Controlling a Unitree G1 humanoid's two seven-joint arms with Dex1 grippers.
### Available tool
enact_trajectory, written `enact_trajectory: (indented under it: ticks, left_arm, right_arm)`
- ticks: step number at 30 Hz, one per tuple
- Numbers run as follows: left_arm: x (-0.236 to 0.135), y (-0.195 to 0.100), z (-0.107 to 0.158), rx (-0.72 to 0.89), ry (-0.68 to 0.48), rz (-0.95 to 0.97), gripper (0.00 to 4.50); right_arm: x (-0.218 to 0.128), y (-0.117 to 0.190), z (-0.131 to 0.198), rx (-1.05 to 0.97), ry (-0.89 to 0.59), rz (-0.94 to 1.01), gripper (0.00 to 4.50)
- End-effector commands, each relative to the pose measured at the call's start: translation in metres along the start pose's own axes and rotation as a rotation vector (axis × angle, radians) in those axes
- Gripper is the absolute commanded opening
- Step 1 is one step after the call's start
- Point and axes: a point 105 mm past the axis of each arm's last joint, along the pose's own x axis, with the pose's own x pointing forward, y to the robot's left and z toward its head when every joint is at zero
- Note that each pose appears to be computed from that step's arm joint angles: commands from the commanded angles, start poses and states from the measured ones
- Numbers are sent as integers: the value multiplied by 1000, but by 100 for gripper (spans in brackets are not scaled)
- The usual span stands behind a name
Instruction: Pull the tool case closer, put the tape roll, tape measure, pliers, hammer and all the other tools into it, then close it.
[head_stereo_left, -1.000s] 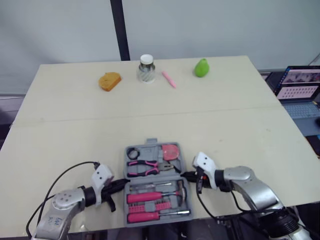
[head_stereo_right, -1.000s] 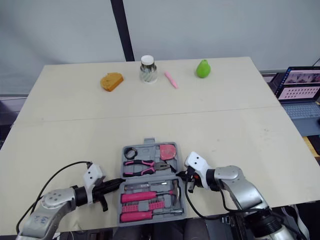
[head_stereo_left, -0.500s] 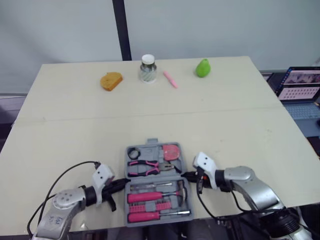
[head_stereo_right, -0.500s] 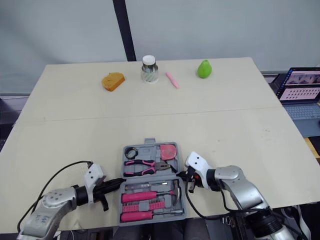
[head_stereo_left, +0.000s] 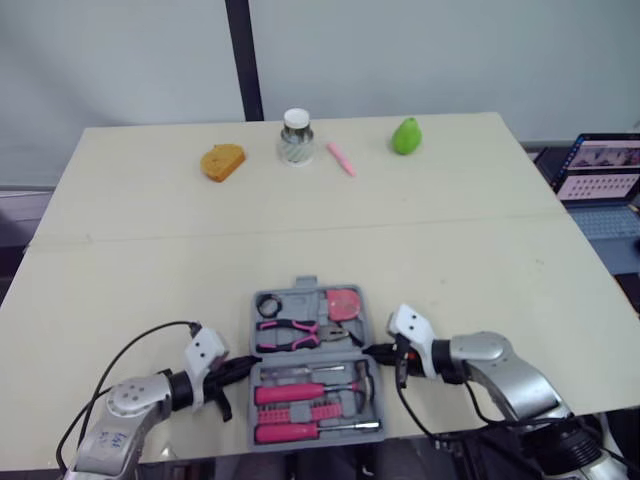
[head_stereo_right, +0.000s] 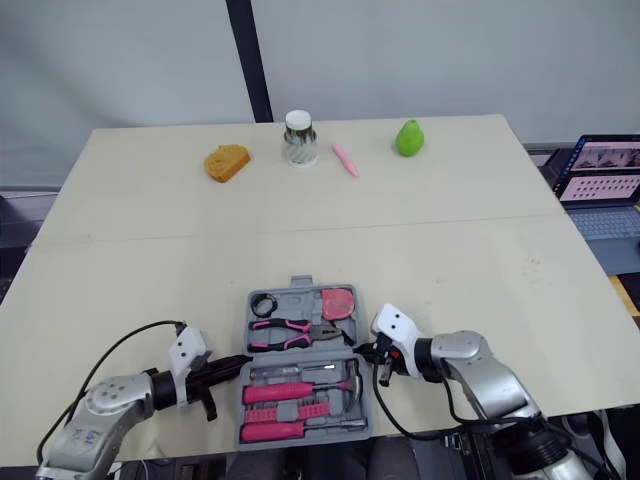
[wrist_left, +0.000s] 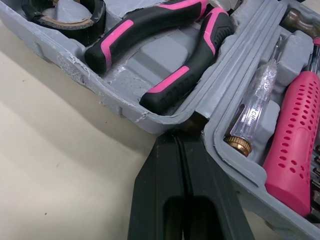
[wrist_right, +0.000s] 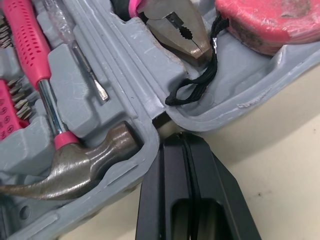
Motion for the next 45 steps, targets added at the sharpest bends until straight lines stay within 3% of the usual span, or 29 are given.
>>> enact_trajectory:
  ticks: [1,6,9,12,19,26,30,45]
  left_arm:
    - [-16,9,-6,2,27,45,1]
    - [-35,21,-2,9,21,91,1]
    - [-44,18,16,5,-46,78,1]
    - [-49,16,20,27,-39,74,0]
    - [-53,6,31,24,-60,42,0]
    - [-40,-31,35,17,-29,-112,0]
    - [-32,-46,34,23,-5,-168,0]
    - [-24,-42,36,42,-9,-168,0]
  right_arm:
    - [-17,-10,3,-12,-18,-15,0]
    - [-39,-27,5,50,-45,-53,0]
    - [-46,-41,11,108,-64,-84,0]
    - [-50,-50,21,135,-86,-83,80]
    - [-49,-56,28,197,-120,-85,445]
    - [-43,-62,61,415,-261,-28,449]
    - [-40,-62,61,474,-269,-8,449]
    - [-39,-69,73,382,-322,-32,449]
